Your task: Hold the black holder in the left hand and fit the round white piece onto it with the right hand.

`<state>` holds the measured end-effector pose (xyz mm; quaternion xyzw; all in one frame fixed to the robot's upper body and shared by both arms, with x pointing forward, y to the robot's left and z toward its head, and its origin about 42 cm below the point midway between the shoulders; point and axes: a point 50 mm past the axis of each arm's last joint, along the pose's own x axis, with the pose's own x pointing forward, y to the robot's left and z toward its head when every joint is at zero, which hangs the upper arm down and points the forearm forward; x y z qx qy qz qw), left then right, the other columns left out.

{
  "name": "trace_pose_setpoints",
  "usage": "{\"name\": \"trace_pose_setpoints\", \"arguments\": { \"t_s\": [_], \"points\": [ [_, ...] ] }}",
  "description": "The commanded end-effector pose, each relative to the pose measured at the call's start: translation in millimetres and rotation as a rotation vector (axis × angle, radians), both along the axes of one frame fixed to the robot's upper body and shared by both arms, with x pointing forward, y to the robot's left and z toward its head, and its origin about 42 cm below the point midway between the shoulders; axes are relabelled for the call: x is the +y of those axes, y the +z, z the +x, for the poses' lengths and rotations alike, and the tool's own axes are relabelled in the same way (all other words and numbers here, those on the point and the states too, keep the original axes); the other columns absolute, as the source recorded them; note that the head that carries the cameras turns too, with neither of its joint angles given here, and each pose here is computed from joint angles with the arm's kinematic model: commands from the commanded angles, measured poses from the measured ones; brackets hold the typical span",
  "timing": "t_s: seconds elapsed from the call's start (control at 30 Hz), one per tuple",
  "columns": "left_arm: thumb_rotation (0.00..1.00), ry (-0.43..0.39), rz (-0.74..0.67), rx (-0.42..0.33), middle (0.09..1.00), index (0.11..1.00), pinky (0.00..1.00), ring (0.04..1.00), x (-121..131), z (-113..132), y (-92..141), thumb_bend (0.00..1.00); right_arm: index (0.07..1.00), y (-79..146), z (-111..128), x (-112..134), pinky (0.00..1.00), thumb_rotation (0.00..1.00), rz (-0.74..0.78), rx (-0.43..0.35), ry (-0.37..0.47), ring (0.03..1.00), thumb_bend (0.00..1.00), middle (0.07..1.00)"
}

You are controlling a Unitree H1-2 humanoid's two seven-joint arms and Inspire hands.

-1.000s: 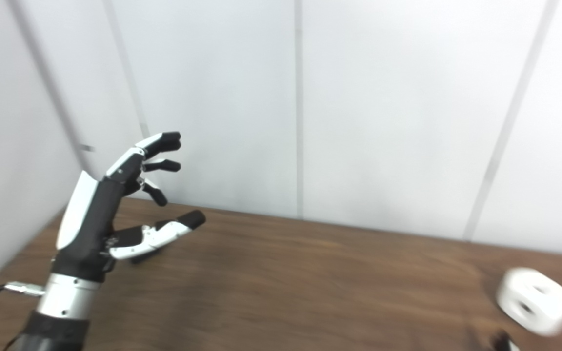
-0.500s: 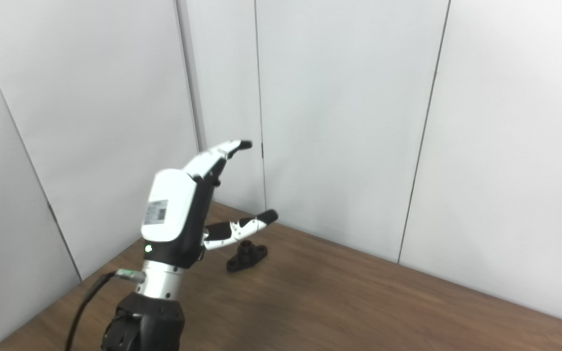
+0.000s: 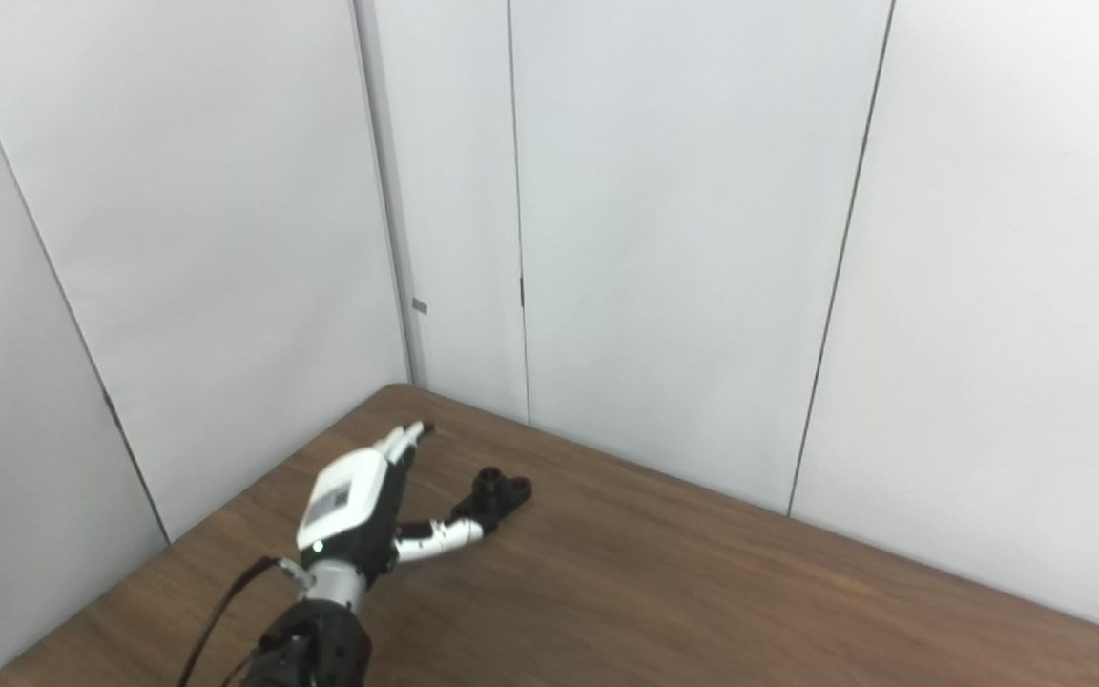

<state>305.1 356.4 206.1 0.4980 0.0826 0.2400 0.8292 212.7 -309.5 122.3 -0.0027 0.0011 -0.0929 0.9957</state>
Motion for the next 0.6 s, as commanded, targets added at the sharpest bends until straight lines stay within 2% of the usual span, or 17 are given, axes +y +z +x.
{"name": "trace_pose_setpoints", "arguments": {
  "t_s": [0.0,0.2,0.57],
  "points": [
    [0.56,0.018,0.028,-0.054,0.999,0.962,1.0,0.984,5.6,13.9,16.5,0.92,1.0,-12.3,-20.1,-13.8,0.89,0.0,-0.026,0.065,-0.019,0.992,0.31,1.0],
    [0.58,0.043,-0.009,0.015,1.0,0.969,1.0,0.993,9.5,29.8,-2.0,0.97,1.0,-9.2,-22.4,-11.2,0.82,0.0,-0.051,0.059,-0.025,0.938,0.32,1.0],
    [0.56,0.11,-0.037,0.049,1.0,0.961,1.0,1.0,11.1,47.2,-31.2,0.98,1.0,-4.9,-28.9,-10.1,0.84,0.0,-0.036,0.061,-0.021,0.955,0.29,1.0]
  ]
}}
